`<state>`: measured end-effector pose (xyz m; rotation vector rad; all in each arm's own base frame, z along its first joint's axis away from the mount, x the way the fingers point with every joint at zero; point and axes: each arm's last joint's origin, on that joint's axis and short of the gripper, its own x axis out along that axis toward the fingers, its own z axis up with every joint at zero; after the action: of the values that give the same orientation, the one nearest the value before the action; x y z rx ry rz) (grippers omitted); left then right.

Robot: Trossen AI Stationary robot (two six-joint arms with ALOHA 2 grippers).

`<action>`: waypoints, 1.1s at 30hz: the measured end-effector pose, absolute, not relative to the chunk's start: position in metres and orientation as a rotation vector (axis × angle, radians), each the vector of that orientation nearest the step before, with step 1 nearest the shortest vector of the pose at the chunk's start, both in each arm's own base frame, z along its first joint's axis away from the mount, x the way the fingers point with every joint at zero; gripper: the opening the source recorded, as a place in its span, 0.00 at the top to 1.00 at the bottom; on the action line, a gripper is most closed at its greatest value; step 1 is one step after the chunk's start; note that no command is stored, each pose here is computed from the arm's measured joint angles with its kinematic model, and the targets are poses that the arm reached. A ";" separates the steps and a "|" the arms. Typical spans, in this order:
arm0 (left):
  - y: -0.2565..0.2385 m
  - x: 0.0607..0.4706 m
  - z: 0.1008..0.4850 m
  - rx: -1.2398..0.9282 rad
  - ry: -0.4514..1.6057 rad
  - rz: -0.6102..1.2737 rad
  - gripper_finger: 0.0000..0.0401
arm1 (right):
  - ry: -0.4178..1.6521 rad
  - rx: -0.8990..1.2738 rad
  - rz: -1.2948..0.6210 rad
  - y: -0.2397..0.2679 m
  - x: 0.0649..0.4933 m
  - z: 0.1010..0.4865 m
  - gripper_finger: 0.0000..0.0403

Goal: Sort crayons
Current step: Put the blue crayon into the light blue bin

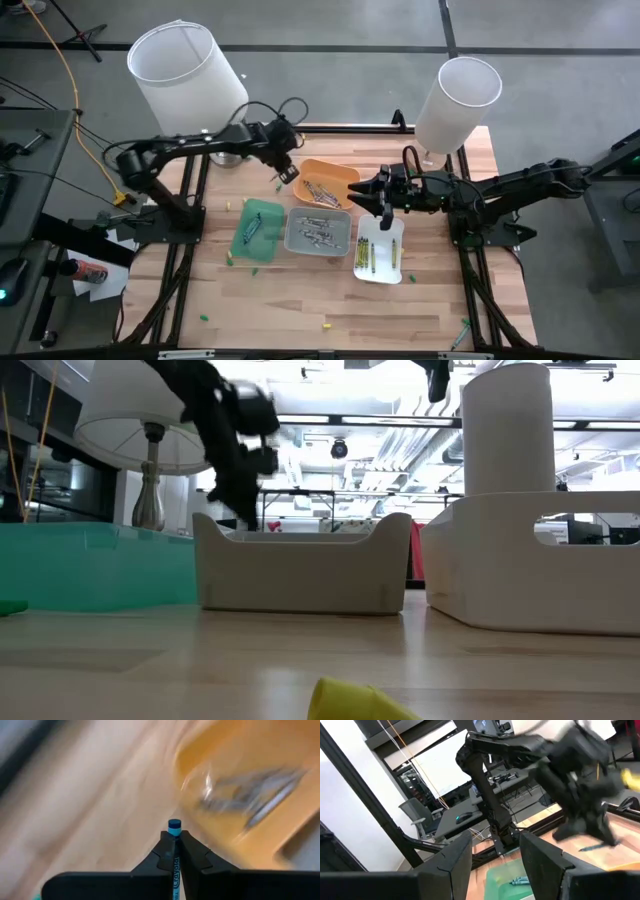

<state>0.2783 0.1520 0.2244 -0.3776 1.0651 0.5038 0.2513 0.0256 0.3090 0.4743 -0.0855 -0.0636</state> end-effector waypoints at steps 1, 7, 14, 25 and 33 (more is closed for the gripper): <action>0.147 0.280 0.236 -0.360 0.999 0.501 1.00 | -0.084 0.474 -0.061 0.026 0.251 0.309 0.60; 0.100 0.281 0.303 -0.227 0.640 0.376 1.00 | -0.089 0.475 -0.047 0.026 0.251 0.310 0.60; 0.036 0.267 0.365 -0.068 0.284 0.152 1.00 | -0.089 0.482 -0.047 0.026 0.251 0.310 0.60; -0.025 0.246 0.392 -0.005 0.128 0.047 1.00 | -0.089 0.482 -0.047 0.026 0.251 0.310 0.60; -0.031 0.237 0.354 -0.115 -0.089 0.011 1.00 | -0.081 0.482 -0.049 0.026 0.251 0.309 0.60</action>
<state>0.2367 -0.0315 0.3539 -0.1151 -0.0892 0.0110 0.2514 0.0261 0.3089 0.4816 -0.0813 -0.0488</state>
